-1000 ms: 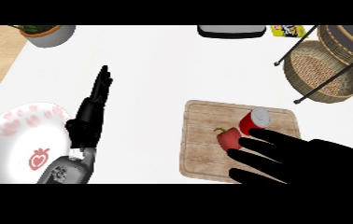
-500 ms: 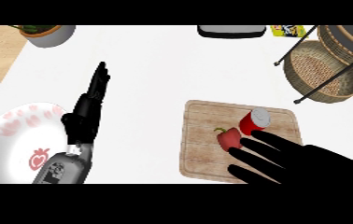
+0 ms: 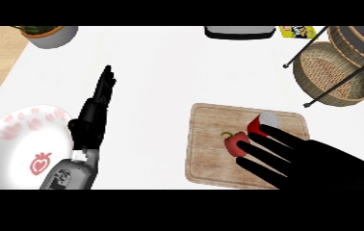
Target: Pick the bell pepper from the cutting board and place it in the tiered basket
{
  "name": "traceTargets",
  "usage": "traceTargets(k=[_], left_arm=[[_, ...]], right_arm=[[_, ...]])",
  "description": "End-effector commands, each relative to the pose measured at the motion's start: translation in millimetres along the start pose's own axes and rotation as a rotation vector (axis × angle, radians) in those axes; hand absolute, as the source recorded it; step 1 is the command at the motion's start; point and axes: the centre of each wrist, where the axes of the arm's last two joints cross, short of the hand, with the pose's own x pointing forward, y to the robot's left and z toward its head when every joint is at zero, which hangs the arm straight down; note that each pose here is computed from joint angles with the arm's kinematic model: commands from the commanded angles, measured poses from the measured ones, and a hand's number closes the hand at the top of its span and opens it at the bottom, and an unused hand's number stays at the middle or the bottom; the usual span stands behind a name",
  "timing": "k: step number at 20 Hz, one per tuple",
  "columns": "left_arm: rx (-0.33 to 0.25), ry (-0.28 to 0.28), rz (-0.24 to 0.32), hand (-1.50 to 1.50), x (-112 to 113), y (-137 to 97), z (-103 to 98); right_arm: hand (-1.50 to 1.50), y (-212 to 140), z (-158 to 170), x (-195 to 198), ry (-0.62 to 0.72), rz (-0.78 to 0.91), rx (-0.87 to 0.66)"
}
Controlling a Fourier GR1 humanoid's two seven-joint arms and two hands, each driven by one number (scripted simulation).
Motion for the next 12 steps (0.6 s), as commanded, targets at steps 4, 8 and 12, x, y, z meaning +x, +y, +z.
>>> traceTargets(k=[4, 8, 12], left_arm=[[0.001, -0.009, 0.011, 0.0, 16.4, -5.3, -6.5], [0.002, 0.003, 0.008, 0.0, 17.1, 10.8, -4.0], [-0.003, 0.001, -0.004, 0.0, -2.6, 5.1, 1.9]], right_arm=[[-1.5, 8.2, -6.7, -4.0, -0.069, 0.134, -0.009], [-1.5, 30.5, -33.5, -4.7, -0.056, 0.165, -0.045], [-1.5, 30.5, -38.4, -16.7, 0.007, 0.14, -0.082]])
